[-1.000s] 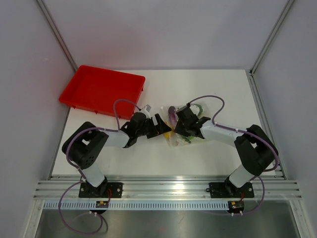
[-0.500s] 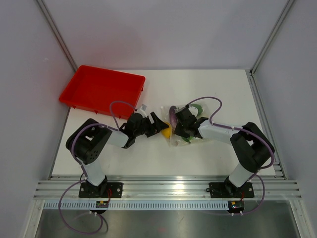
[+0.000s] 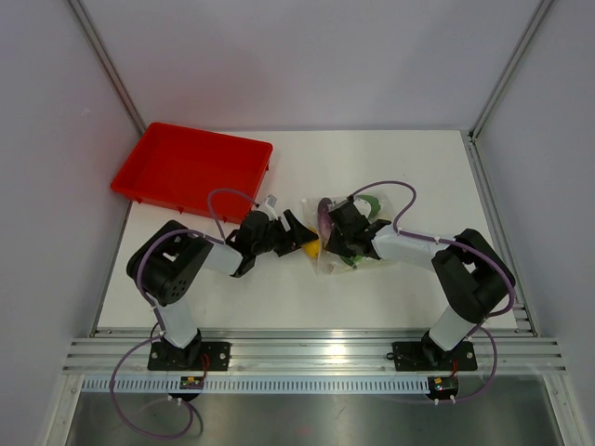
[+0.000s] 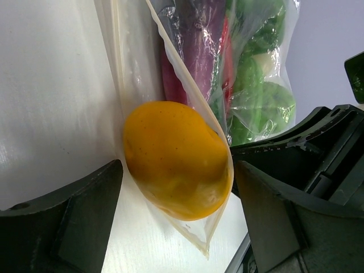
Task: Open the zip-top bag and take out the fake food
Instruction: Pick up the fake fruit from the zipper food storage bag.
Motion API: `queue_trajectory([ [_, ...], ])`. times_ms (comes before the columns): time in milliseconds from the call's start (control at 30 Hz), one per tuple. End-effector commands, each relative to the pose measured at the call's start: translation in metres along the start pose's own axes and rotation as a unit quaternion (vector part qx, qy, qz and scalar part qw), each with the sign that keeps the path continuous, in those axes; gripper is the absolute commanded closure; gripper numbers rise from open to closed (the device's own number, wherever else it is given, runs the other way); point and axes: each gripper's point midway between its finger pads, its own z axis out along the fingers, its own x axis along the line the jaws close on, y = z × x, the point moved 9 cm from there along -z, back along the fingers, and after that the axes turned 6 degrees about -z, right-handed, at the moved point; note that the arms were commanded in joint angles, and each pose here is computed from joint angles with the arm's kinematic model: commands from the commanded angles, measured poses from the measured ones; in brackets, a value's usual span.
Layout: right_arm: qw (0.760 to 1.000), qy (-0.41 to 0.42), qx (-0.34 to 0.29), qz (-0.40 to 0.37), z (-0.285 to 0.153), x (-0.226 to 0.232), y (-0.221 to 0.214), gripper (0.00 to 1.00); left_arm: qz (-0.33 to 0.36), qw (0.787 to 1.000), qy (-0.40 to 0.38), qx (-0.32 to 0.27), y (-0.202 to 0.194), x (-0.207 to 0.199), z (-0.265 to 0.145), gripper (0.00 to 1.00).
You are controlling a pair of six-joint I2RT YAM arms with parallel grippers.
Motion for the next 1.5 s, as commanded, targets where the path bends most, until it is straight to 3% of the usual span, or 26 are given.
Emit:
queue_trajectory([
  [0,1.0,0.021,-0.009,-0.006,-0.001,0.01,0.006,0.68,0.008,1.0,-0.021,0.0,0.005,-0.007,0.008,0.22],
  [100,1.0,0.022,-0.01,-0.007,-0.001,0.01,0.007,0.69,0.013,0.999,-0.031,0.005,0.005,-0.008,0.009,0.34],
  [333,1.0,0.016,-0.013,-0.006,-0.001,0.009,0.007,0.69,0.019,0.999,-0.044,-0.005,0.006,-0.015,0.001,0.45],
  [633,1.0,0.006,-0.018,-0.003,-0.003,0.007,0.008,0.7,0.01,0.998,-0.033,-0.059,0.024,-0.017,-0.03,0.45],
  [1000,1.0,0.008,-0.024,-0.003,-0.006,0.006,0.01,0.7,0.059,0.989,-0.007,-0.138,0.047,-0.039,-0.067,0.44],
  [1267,0.999,0.004,-0.032,-0.005,-0.01,0.003,0.011,0.7,0.01,0.981,-0.004,-0.193,0.083,-0.067,-0.089,0.45],
  [1467,0.999,0.01,-0.044,-0.005,-0.015,0.003,0.013,0.69,-0.05,0.968,0.012,-0.245,0.124,-0.062,-0.092,0.46],
])
